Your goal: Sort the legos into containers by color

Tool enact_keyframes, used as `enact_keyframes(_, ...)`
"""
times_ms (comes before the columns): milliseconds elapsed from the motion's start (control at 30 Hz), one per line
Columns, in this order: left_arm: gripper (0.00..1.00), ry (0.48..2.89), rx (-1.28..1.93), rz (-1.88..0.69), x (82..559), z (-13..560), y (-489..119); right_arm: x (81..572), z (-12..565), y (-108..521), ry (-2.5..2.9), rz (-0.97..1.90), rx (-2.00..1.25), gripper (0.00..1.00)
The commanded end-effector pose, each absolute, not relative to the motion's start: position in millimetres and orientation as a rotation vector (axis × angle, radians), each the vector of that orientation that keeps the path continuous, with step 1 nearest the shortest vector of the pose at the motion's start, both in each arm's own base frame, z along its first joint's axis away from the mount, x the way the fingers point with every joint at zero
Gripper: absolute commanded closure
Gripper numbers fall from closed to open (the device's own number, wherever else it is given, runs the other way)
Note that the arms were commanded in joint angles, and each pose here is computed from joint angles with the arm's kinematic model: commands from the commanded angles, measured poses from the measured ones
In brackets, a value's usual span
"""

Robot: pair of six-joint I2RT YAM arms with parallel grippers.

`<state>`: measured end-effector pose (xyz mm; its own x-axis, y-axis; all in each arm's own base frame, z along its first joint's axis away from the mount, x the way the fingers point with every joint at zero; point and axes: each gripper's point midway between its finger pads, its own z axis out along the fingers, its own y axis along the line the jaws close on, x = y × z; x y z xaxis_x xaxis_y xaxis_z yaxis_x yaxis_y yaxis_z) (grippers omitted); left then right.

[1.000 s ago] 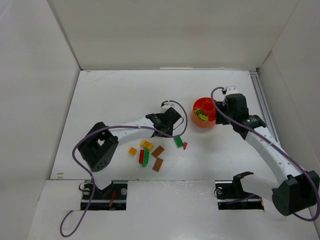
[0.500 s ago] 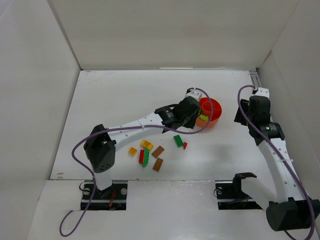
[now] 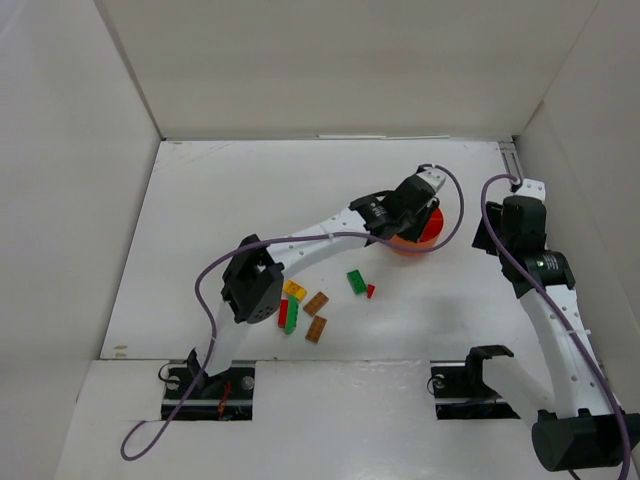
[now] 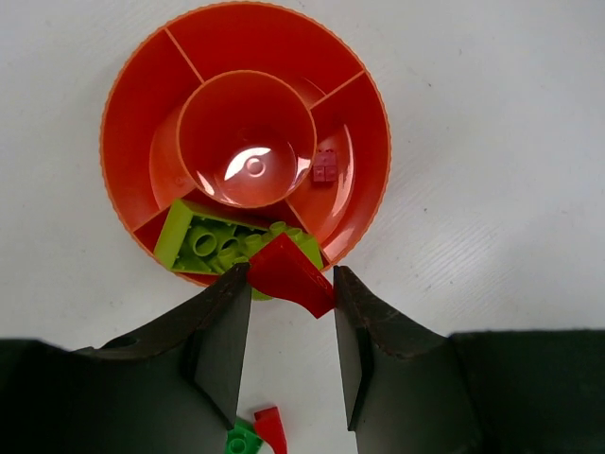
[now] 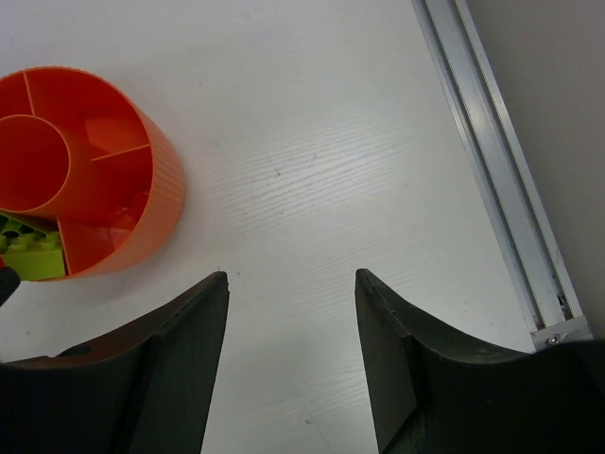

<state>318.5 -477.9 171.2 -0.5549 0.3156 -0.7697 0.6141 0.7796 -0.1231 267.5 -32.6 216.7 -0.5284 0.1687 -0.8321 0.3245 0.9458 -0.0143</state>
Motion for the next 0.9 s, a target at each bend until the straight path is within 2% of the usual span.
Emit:
enact_keyframes(0, 0.7, 2.106, 0.737, -0.574, 317.2, 209.7, -489.9, 269.6, 236.1, -36.7, 2.086, -0.215, 0.362, 0.39)
enact_keyframes(500, 0.67, 2.116, 0.818, -0.626, 316.6, 182.0, -521.5, 272.4, 235.2, -35.3, 2.09, -0.211, 0.347, 0.39)
enact_keyframes(633, 0.66, 2.117, 0.831, -0.646, 314.7, 178.2, -525.3, 275.0, 234.6, -35.2, 2.09, -0.211, 0.347, 0.36)
enact_keyframes(767, 0.6, 2.125, 0.835, -0.641, 315.0, 172.7, -525.7, 274.2, 230.8, -35.2, 2.099, -0.213, 0.346, 0.34)
enact_keyframes(867, 0.51, 2.126, 0.842, -0.652, 313.4, 172.7, -526.7, 274.5, 230.5, -33.7, 2.101, -0.204, 0.341, 0.34)
